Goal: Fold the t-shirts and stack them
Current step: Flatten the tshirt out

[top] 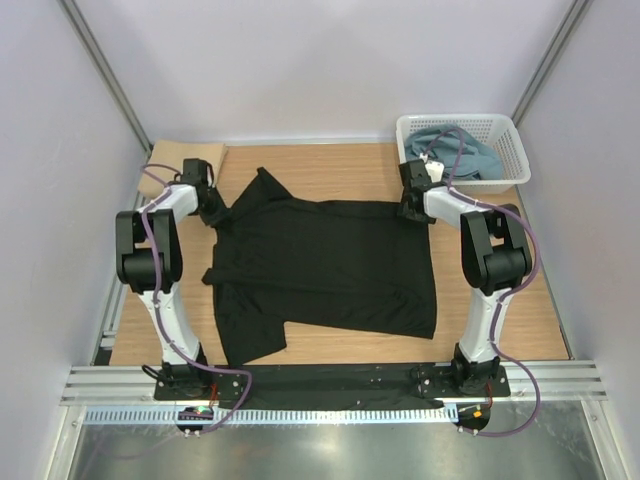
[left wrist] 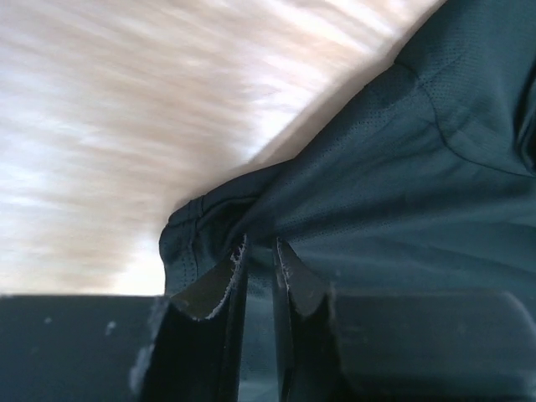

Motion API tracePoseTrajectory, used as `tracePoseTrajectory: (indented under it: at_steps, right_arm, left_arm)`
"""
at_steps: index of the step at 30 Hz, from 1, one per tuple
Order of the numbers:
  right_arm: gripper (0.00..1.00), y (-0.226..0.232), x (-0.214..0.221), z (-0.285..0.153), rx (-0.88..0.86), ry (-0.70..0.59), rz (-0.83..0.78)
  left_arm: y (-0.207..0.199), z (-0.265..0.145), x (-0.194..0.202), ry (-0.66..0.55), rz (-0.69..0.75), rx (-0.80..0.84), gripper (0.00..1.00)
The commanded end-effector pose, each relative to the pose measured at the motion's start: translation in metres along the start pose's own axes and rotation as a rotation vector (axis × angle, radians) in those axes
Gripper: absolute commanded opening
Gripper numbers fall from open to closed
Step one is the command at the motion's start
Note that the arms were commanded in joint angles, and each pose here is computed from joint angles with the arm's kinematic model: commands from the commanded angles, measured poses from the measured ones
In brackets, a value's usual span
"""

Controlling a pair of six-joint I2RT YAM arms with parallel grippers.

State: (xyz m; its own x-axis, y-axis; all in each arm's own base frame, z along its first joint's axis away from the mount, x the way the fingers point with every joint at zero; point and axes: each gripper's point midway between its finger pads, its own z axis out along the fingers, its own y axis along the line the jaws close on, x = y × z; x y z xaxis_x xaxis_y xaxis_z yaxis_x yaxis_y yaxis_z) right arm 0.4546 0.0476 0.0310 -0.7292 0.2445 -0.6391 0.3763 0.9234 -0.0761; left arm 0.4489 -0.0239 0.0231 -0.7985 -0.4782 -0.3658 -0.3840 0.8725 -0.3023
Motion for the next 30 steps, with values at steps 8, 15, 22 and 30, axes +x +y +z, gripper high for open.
tracePoseTrajectory:
  at_steps: [8, 15, 22, 30]
  right_arm:
    - [0.72, 0.021, -0.022, -0.07, -0.161, -0.092, -0.086]
    - [0.58, 0.054, -0.044, -0.049, -0.209, -0.115, -0.045]
    - [0.18, 0.077, -0.052, -0.029, -0.253, -0.101, -0.005]
    - [0.13, 0.089, -0.034, -0.021, -0.279, -0.048, 0.004]
  left_arm:
    - [0.051, -0.032, -0.042, -0.108, 0.09, -0.178, 0.24]
    - [0.027, -0.044, -0.059, -0.13, 0.061, -0.122, 0.32]
    - [-0.026, -0.083, -0.004, -0.068, 0.058, 0.06, 0.31]
    - [-0.062, -0.072, 0.092, 0.082, 0.132, 0.131, 0.26]
